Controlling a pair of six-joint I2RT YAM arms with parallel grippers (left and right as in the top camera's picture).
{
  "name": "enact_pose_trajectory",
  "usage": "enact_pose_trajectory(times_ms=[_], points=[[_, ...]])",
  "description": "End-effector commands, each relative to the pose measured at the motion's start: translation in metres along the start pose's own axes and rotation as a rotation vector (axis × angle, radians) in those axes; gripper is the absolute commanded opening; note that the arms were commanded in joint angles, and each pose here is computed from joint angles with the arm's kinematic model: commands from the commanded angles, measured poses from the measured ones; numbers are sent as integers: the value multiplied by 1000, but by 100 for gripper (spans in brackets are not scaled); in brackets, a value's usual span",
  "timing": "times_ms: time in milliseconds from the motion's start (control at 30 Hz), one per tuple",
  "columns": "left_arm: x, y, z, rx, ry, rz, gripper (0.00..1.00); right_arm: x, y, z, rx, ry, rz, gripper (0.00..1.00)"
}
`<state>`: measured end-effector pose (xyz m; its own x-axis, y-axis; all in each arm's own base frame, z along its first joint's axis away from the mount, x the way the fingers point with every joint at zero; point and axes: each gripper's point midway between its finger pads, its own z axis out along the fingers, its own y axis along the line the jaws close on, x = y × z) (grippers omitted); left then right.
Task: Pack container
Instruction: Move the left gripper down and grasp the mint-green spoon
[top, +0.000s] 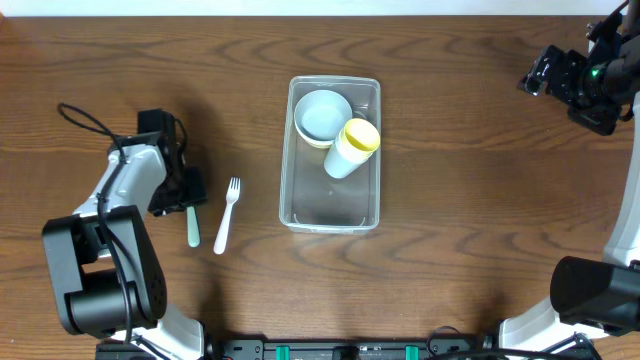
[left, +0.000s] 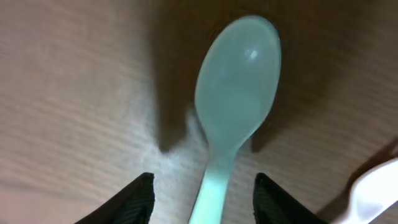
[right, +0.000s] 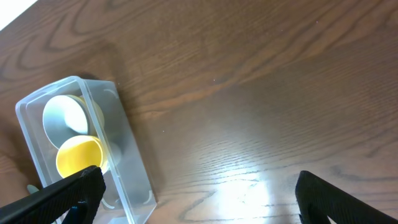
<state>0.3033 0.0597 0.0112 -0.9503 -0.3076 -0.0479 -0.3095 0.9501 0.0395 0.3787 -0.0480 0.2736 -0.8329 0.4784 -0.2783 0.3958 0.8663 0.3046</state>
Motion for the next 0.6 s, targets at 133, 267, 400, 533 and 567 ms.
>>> enact_pose_trajectory(times_ms=[133,267,400,533,567], points=[[9,-14,14,65,47,65,47,0,-2,2,-3,7,21,99],[12,-13,21,62,69,66,43,0,-2,2,-3,8,21,99],[10,-13,22,57,65,66,39,0,-2,2,-3,8,21,99],[10,-11,22,45,63,66,29,0,-2,2,-3,7,21,99],[10,-10,22,44,65,66,26,0,-2,2,-3,8,21,99]])
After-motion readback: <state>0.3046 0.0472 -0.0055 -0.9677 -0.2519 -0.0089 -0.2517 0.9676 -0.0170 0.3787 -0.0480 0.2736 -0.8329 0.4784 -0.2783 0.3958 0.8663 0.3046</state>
